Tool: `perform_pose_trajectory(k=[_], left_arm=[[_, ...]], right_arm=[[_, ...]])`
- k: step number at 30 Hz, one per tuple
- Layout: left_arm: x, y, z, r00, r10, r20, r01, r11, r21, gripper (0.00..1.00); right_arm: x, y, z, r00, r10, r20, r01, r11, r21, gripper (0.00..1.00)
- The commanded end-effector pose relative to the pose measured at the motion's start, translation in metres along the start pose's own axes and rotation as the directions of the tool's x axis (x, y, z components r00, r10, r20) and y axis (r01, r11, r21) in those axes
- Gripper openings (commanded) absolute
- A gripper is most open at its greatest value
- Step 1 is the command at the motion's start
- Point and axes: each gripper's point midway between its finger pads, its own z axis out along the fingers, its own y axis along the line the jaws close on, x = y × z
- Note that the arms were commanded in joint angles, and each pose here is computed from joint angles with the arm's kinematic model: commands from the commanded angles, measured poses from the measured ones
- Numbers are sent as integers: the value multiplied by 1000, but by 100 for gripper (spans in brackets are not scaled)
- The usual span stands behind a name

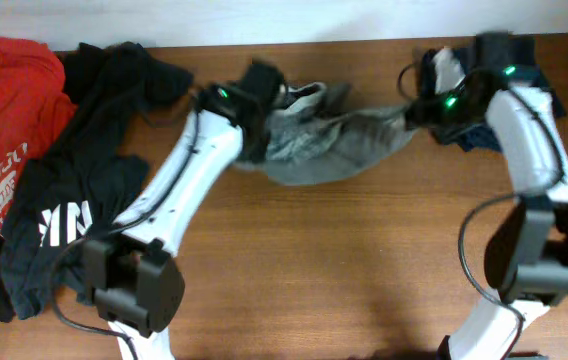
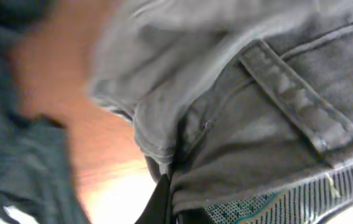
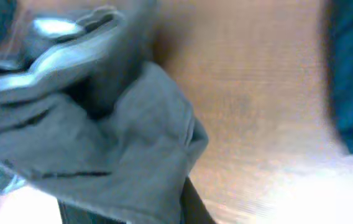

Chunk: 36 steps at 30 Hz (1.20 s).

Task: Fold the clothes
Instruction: 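Lift the shorts by the waistband with both grippers and shake them out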

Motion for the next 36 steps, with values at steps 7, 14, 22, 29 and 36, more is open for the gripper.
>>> perform_pose_trajectory(k=[7, 14, 22, 29, 36], left_arm=[[-68, 104, -166, 894, -129, 429, 197, 973, -118, 1], [-69, 140, -248, 776, -164, 609, 298, 946, -126, 1], [-44, 146, -279, 754, -172, 634, 299, 949, -98, 1], [-28, 126, -272, 805, -155, 573, 211, 977, -32, 1], [3, 155, -320, 731, -178, 659, 302, 950, -80, 1]], right_arm=[[-41, 41, -146, 960, -160, 230, 116, 974, 193, 4], [-39, 73, -218, 916, -216, 338, 140, 962, 236, 4], [-20, 83, -271, 885, -244, 397, 111, 938, 328, 4], [1, 86, -268, 912, -219, 347, 111, 946, 305, 4], [16, 99, -293, 888, -242, 391, 118, 942, 313, 4]])
